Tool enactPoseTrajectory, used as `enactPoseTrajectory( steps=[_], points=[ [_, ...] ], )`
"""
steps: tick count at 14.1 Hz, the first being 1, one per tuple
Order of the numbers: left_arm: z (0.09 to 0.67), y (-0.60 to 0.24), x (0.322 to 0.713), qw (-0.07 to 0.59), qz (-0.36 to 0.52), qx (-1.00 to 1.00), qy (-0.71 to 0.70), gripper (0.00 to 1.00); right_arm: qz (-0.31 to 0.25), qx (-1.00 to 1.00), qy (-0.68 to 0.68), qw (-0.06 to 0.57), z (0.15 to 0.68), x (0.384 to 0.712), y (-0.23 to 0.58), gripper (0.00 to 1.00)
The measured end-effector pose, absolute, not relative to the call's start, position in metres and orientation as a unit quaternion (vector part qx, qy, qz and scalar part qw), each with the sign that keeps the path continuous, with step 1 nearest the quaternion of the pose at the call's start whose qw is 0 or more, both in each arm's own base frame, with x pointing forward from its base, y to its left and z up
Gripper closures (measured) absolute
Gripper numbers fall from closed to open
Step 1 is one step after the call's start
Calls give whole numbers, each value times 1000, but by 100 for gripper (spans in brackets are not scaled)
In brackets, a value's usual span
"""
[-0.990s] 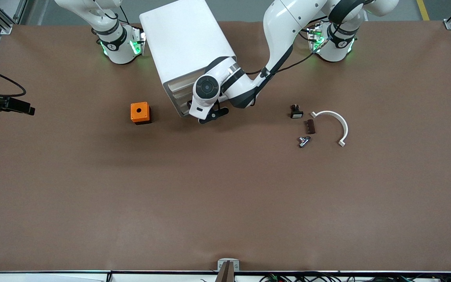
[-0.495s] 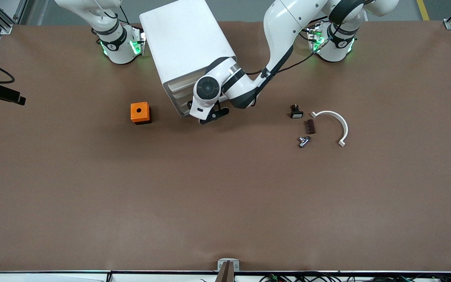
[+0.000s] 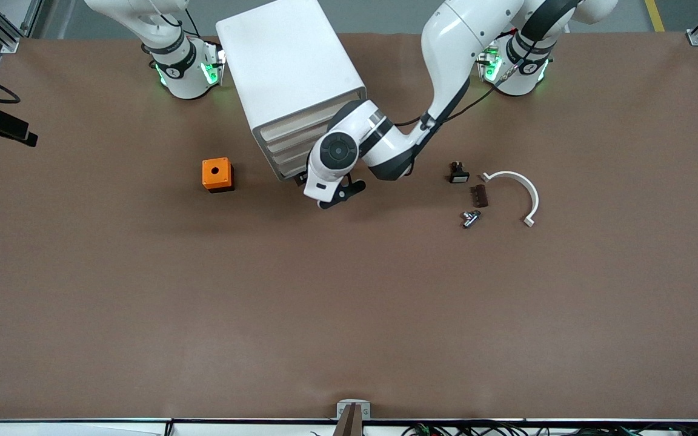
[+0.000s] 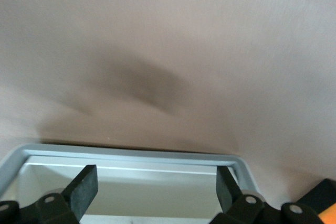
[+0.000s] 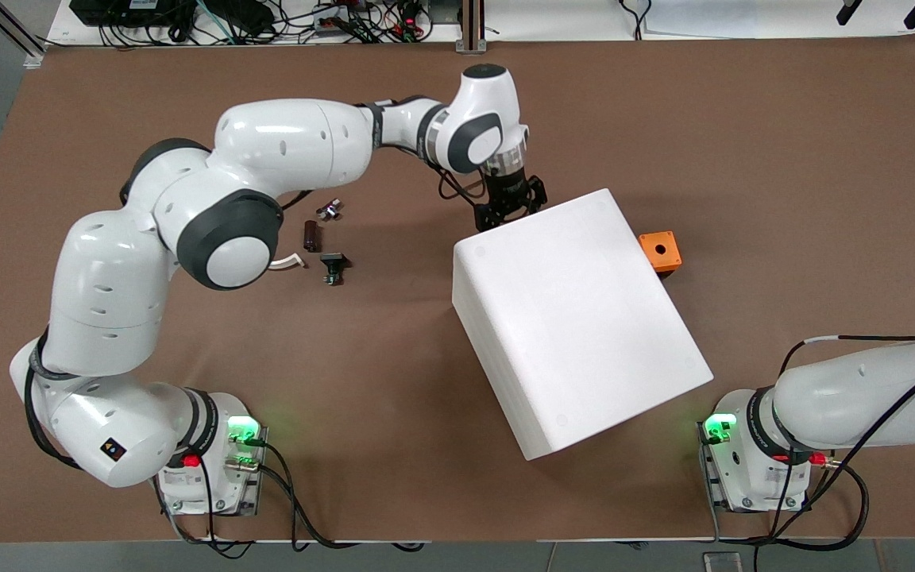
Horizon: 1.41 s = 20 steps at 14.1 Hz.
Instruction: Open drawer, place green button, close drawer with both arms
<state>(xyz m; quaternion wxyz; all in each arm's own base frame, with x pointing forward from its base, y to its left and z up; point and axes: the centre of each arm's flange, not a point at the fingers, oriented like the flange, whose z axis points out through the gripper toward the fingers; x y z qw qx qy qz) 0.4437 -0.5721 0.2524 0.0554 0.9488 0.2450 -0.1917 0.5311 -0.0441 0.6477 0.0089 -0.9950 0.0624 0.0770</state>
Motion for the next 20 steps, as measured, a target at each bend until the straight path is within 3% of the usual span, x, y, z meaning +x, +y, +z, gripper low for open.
enactPoseTrajectory(
  steps=[3,9,20],
  points=[
    [298,-529,492,56,-172,957,228,0,61,-996,63,12,646,517,-45,0],
    [450,-398,574,108,-108,971,183,0,43,-997,63,16,648,496,-46,0],
    [553,-231,579,46,-99,993,39,0,20,-998,62,17,648,491,-47,0]
  ],
)
